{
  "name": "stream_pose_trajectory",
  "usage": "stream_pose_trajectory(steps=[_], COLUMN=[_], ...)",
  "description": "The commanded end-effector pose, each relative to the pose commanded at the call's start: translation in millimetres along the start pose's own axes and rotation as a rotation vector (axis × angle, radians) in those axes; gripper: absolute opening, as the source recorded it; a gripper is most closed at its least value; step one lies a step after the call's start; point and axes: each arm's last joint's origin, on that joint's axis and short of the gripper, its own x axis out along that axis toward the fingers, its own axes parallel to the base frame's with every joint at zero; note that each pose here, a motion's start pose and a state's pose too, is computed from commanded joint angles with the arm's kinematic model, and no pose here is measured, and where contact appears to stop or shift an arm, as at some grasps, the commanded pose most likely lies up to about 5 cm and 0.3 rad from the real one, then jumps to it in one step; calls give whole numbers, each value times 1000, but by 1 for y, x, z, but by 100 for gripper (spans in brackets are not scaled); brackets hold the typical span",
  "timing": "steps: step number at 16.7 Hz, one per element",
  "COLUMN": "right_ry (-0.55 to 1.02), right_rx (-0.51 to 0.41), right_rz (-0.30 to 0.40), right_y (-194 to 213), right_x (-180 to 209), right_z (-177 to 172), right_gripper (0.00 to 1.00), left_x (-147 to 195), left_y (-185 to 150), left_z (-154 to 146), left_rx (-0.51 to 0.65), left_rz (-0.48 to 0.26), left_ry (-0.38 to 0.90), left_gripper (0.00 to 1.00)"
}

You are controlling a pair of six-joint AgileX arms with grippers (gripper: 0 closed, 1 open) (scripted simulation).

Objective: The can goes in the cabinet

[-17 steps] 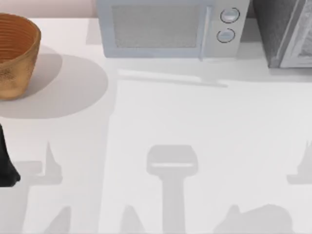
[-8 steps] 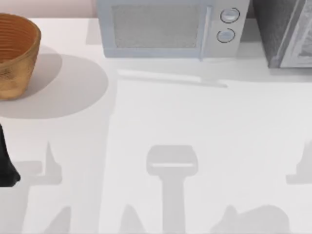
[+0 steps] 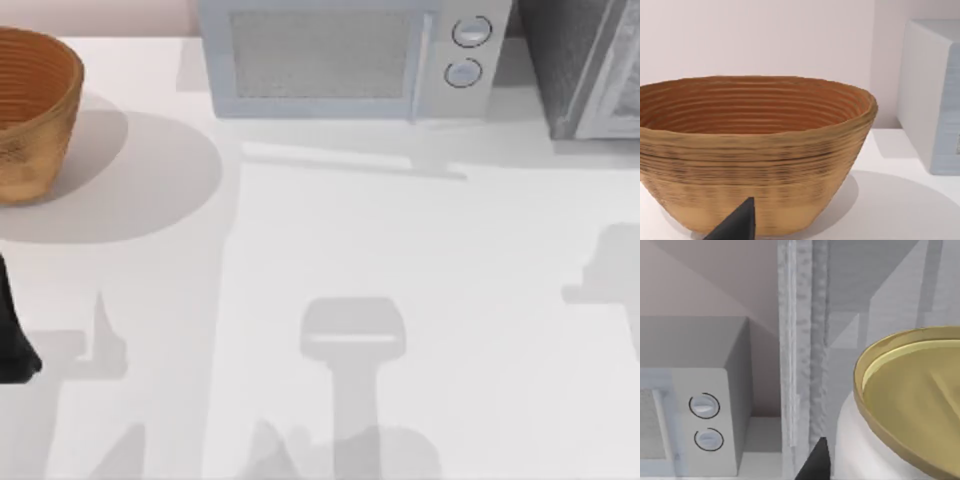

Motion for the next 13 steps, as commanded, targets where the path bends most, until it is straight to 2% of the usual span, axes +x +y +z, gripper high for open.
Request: stream_pose_trajectory(steps=[7, 10, 13], right_ry=[-14, -31, -43], right_rx=[-3, 0, 4], right_rz=[-8, -7, -5], right_y=[17, 27, 35], right_x=[60, 88, 109], right_z=[146, 188, 212], right_gripper=[0, 0, 0], left_x=[0, 0, 0], left_y=[0, 0, 0], left_z=[0, 0, 0], left_rx=[0, 0, 0], left_rz=[0, 0, 0], left_ry=[0, 0, 0], left_gripper=[100, 100, 100])
